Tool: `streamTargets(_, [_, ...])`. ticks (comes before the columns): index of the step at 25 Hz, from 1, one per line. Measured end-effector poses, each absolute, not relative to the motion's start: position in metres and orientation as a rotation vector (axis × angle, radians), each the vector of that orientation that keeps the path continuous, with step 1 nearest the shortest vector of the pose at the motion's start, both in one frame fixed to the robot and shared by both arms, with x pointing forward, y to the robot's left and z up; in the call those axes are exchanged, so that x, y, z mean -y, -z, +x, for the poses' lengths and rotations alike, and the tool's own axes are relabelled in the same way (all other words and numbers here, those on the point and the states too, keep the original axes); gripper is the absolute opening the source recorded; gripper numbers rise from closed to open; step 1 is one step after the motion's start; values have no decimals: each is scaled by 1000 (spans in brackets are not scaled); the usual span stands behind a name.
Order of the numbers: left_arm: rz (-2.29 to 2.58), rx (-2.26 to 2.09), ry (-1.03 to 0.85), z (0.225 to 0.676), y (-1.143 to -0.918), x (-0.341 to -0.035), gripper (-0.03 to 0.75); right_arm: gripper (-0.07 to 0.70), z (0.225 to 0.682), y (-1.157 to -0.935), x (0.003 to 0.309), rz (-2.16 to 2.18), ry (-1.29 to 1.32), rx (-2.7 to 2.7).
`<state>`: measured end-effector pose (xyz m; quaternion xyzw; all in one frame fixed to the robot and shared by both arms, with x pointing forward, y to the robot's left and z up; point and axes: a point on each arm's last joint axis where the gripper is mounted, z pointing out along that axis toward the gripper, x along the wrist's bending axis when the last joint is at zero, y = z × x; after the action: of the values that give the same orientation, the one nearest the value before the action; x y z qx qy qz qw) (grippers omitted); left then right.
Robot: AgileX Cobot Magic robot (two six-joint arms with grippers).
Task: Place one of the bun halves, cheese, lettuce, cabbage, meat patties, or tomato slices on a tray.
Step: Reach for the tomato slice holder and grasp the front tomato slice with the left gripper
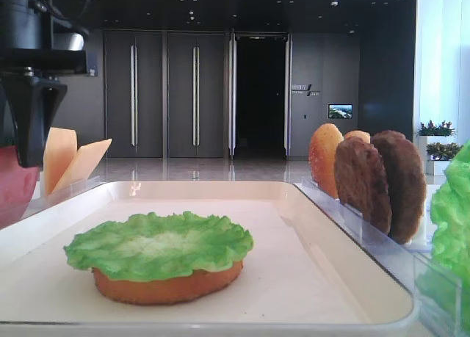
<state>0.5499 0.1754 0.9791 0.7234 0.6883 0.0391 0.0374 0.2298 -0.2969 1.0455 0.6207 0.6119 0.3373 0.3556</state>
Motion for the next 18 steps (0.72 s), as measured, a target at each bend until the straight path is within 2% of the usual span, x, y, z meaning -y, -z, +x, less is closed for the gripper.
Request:
streamTargets(5, [2249,-2136,-99,553,-966,-174,307,293,230,-1045,297,1604,-871,-1581])
streamTargets(12, [2264,-2127,-125,554,-966,-176,296,293,230,-1045,297,1604,-871,-1581])
streamTargets(15, [2264,-2127,-125,554,-966,-176,246,293,230,-1045,297,1604,-871,-1581])
streamTargets(18, [2273,-2118,-127,554,-966,-176,149,293,230,-1045,297,1604,-871,-1581])
